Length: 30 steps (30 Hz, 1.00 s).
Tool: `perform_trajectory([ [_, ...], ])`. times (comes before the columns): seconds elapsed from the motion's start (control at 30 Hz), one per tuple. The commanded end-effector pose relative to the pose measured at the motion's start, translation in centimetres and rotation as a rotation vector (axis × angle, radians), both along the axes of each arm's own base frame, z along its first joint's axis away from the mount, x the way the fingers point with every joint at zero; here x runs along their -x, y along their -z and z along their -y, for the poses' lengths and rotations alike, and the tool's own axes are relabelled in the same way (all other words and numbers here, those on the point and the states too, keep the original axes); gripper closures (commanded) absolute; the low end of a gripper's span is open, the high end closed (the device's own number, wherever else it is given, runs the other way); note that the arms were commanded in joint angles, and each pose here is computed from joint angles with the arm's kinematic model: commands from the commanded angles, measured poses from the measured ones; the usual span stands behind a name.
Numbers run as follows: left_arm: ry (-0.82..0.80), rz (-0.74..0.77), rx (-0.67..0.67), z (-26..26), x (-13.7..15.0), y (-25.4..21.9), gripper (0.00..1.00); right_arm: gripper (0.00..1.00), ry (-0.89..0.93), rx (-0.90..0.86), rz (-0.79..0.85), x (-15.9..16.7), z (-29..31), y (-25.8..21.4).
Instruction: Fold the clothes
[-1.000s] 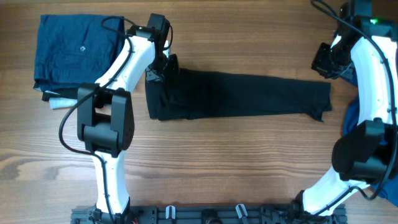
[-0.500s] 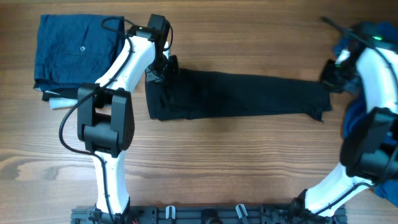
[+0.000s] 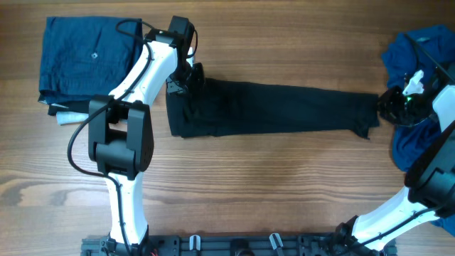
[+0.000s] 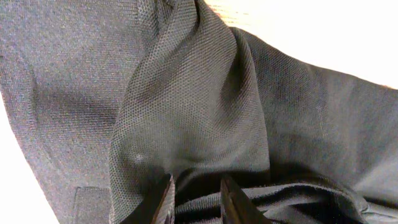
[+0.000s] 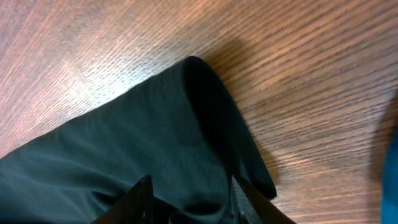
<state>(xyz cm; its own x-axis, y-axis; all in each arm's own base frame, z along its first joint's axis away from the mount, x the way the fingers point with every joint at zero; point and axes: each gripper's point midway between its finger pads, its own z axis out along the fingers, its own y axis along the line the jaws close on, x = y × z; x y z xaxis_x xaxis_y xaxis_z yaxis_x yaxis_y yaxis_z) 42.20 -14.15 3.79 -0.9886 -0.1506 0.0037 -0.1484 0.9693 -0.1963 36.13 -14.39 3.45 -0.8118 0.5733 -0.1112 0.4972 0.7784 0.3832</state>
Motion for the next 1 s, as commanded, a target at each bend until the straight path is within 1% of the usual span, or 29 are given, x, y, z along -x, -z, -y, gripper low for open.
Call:
perform_trajectory([
  [0.0, -0.007, -0.018, -0.015, -0.4, 0.2, 0.6, 0.75, 0.62, 0.027, -0.046, -0.007, 0.4, -0.8, 1.5],
  [0.13, -0.007, -0.018, -0.015, -0.4, 0.2, 0.6, 0.75, 0.68, 0.060, -0.055, -0.007, 0.8, -1.1, 2.8],
  [0.27, -0.007, -0.022, -0.015, -0.5, 0.3, 0.6, 0.75, 0.73, 0.058, -0.054, 0.010, 0.6, -1.0, 3.0],
  [0.3, -0.007, -0.022, -0.015, -0.5, 0.3, 0.6, 0.75, 0.76, 0.049, -0.061, 0.027, 0.3, -1.2, 2.8],
  [0.4, -0.007, -0.022, -0.015, -0.5, 0.3, 0.6, 0.75, 0.94, 0.034, -0.088, 0.076, -0.6, -1.6, 2.3],
  [0.43, -0.007, -0.022, -0.015, -0.5, 0.3, 0.6, 0.75, 0.96, 0.034, -0.083, 0.085, -0.8, -1.5, 2.3],
  [0.73, -0.007, -0.028, -0.017, -0.5, 0.5, 0.6, 0.75, 0.96, -0.112, -0.048, 0.272, -3.5, -1.5, 0.8],
  [0.97, -0.007, -0.028, -0.017, -0.5, 0.5, 0.6, 0.74, 0.96, -0.119, -0.006, 0.336, -4.8, -0.7, 0.2],
])
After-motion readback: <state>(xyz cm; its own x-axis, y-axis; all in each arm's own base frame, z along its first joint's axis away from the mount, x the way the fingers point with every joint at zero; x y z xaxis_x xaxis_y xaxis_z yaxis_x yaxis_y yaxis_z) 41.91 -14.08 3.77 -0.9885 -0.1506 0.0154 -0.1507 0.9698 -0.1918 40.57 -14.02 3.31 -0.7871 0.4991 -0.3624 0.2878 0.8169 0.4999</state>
